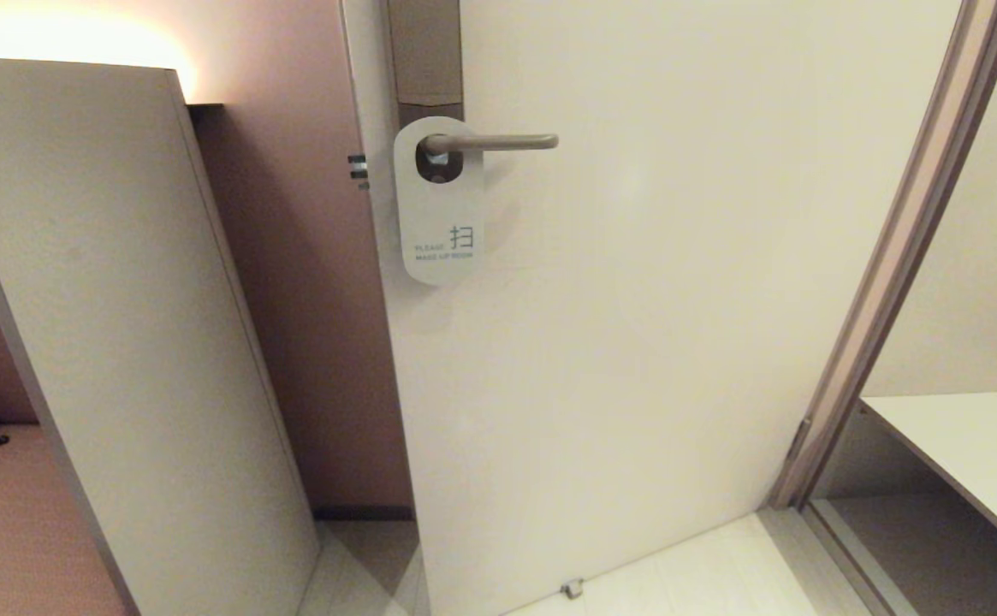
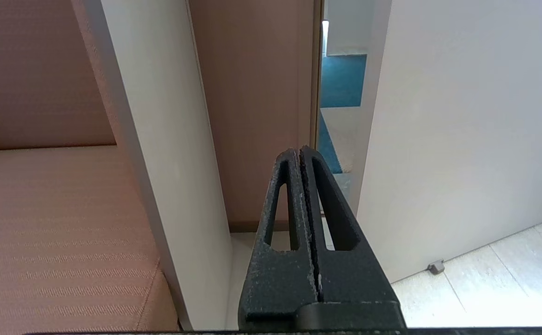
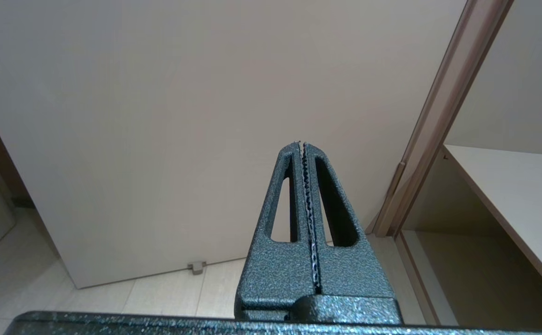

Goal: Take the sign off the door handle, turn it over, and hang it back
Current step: Take down the sign

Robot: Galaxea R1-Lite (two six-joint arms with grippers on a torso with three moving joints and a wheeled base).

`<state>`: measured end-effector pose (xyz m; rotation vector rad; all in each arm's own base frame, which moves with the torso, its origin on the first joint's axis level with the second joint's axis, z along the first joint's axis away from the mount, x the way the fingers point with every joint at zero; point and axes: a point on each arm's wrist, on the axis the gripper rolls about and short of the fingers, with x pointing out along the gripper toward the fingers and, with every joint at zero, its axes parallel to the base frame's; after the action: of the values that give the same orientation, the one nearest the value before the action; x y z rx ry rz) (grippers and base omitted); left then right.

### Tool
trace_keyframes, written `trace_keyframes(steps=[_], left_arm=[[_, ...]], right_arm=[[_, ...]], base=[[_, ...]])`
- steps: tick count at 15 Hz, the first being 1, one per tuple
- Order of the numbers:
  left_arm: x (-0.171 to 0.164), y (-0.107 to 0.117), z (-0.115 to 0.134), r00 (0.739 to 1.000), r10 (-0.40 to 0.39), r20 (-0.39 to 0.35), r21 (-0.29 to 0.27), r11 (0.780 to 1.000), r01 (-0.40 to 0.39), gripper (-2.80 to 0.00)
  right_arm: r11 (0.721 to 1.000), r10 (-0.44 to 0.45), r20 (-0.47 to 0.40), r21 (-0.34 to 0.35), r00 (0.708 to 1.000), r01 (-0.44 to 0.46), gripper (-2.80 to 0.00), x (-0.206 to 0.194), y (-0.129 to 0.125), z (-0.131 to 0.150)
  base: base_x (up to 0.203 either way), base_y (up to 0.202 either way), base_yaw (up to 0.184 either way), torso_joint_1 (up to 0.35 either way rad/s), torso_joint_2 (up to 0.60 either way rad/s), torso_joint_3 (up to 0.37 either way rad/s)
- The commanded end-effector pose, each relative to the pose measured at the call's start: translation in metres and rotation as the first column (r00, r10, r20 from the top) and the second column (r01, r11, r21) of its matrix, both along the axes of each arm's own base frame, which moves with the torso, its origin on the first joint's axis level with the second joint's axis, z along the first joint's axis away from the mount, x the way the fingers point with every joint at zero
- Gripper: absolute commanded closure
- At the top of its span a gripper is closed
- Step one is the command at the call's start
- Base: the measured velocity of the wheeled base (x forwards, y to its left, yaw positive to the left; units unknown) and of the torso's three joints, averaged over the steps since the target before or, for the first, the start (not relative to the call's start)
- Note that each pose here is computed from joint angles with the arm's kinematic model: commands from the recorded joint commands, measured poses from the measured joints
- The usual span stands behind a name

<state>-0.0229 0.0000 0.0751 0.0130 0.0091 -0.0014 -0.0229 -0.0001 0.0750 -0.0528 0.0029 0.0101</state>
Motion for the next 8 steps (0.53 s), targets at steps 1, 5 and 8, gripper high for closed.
trace_keyframes(steps=[1,5,8], left_arm=[[0.000,0.000,0.000,1.000,-0.002,0.000,0.004,1.000,0.002,0.00],[0.000,0.000,0.004,1.000,-0.014,0.027,0.039,0.999,0.013,0.00],[-0.004,-0.001,0.015,0.998,-0.032,0.051,0.038,0.999,0.030,0.00]], right_arm=[[1.000,0.001,-0.001,-0.001,1.000,-0.001,0.00,0.000,0.000,0.000],[1.000,0.001,-0.001,-0.001,1.000,-0.001,0.00,0.000,0.000,0.000],[1.000,0.001,-0.001,-0.001,1.000,-0.001,0.00,0.000,0.000,0.000]], base=[[0.000,0.000,0.000,0.000,0.00,0.000],[0.000,0.000,0.000,0.000,0.00,0.000],[0.000,0.000,0.000,0.000,0.00,0.000]])
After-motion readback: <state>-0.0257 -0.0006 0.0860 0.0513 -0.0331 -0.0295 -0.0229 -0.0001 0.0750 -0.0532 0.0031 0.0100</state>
